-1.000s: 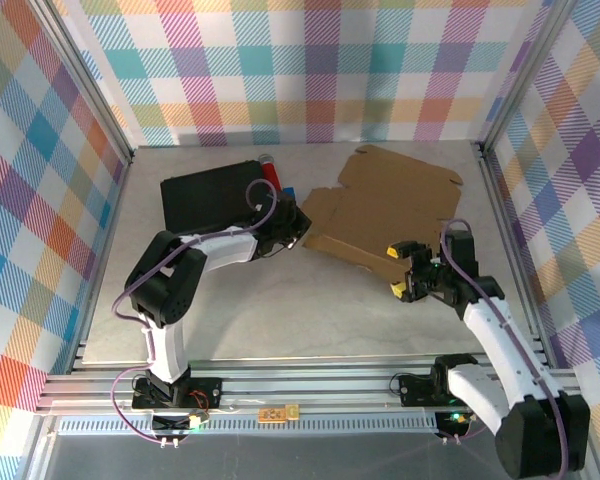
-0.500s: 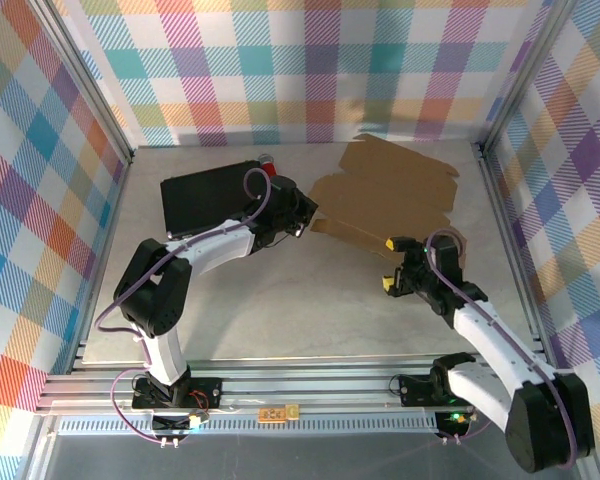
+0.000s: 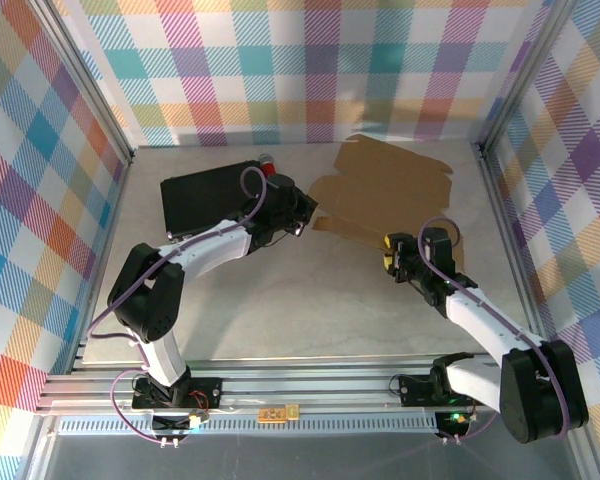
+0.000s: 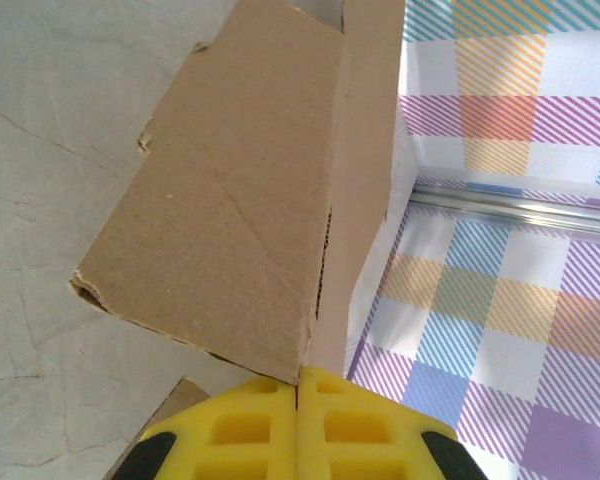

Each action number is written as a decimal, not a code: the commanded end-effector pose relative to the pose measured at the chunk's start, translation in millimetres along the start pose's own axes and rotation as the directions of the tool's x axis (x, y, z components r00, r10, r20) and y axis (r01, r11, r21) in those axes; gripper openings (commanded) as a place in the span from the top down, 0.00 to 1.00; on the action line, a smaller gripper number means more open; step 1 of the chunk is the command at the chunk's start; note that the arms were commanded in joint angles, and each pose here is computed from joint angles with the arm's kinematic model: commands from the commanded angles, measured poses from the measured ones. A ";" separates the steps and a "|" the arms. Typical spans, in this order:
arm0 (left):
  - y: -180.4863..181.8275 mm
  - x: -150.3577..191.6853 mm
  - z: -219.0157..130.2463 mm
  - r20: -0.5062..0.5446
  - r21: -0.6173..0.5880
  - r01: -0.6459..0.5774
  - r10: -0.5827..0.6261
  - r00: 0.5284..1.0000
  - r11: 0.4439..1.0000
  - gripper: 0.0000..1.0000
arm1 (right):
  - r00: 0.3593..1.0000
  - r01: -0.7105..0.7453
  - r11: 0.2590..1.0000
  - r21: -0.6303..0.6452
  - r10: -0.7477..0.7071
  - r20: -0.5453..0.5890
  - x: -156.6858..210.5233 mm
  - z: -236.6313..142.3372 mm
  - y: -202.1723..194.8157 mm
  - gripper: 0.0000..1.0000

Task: Fold the paper box

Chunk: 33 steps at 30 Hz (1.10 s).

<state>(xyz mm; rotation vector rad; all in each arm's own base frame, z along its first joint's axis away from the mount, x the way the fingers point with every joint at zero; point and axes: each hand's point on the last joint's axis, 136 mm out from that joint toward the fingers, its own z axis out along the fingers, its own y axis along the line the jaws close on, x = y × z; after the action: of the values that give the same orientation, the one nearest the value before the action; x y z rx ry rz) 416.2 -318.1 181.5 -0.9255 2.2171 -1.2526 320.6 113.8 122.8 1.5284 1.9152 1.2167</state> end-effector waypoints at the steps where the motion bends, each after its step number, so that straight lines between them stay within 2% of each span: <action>1: -16.7 8.2 -17.0 -0.025 0.038 0.004 -0.003 1.000 0.999 1.00 | 0.998 0.053 0.994 -0.095 -0.051 0.024 -0.8 -2.8 32.7 0.69; 3: -14.8 8.6 -18.8 -0.026 0.033 0.004 -0.003 1.000 0.999 1.00 | 0.998 0.058 0.994 -0.091 -0.056 0.023 0.9 -6.5 38.4 0.81; 5: -15.4 8.3 -22.2 -0.023 0.034 0.004 -0.003 1.000 0.999 1.00 | 0.999 0.051 0.998 -0.035 -0.050 0.021 3.2 -13.0 38.5 1.00; 7: -16.3 7.7 -25.1 -0.021 0.032 0.007 -0.007 1.000 0.999 1.00 | 0.999 0.040 0.999 -0.004 -0.040 0.028 3.8 -20.0 41.9 1.00; 8: -19.2 8.4 -27.7 -0.025 0.039 0.008 -0.007 1.000 0.999 0.93 | 0.999 0.033 0.999 -0.003 -0.033 0.033 4.3 -23.4 45.6 1.00; 11: -29.7 9.9 -38.7 -0.037 0.052 0.016 -0.014 0.999 0.999 0.56 | 0.998 0.017 0.999 -0.028 -0.015 0.057 3.5 -34.7 65.8 1.00; 14: -48.0 2.8 -59.9 -0.016 0.075 -0.009 0.010 1.000 0.997 0.38 | 0.996 0.055 0.997 -0.050 -0.052 0.066 5.6 -49.1 98.0 1.00; 16: -60.9 -8.1 -78.3 0.016 0.082 -0.045 0.044 0.999 0.996 0.34 | 0.992 0.110 0.992 -0.062 -0.105 0.076 8.3 -60.9 123.0 1.00; 22: -87.3 -55.4 -146.8 0.184 0.021 -0.216 0.208 0.961 0.976 0.32 | 0.928 0.365 0.923 -0.121 -0.349 0.132 22.4 -111.3 199.6 1.00; 26: -91.2 -85.4 -189.3 0.317 -0.024 -0.284 0.277 0.907 0.959 0.32 | 0.840 0.540 0.816 -0.205 -0.510 0.186 39.7 -159.6 245.7 1.00; 30: -96.9 -106.7 -221.4 0.411 -0.014 -0.294 0.274 0.869 0.956 0.32 | 0.742 0.670 0.684 -0.288 -0.612 0.274 57.5 -215.4 281.4 1.00; 33: -102.6 -117.3 -237.5 0.448 -0.001 -0.301 0.269 0.852 0.954 0.32 | 0.728 0.686 0.651 -0.324 -0.611 0.311 64.3 -242.4 298.8 1.00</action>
<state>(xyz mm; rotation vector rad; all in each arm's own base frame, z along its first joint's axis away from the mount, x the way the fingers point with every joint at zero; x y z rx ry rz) 379.7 -151.0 391.8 -0.7462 1.8557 -0.9575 307.9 92.5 486.0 0.7087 1.7192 1.0663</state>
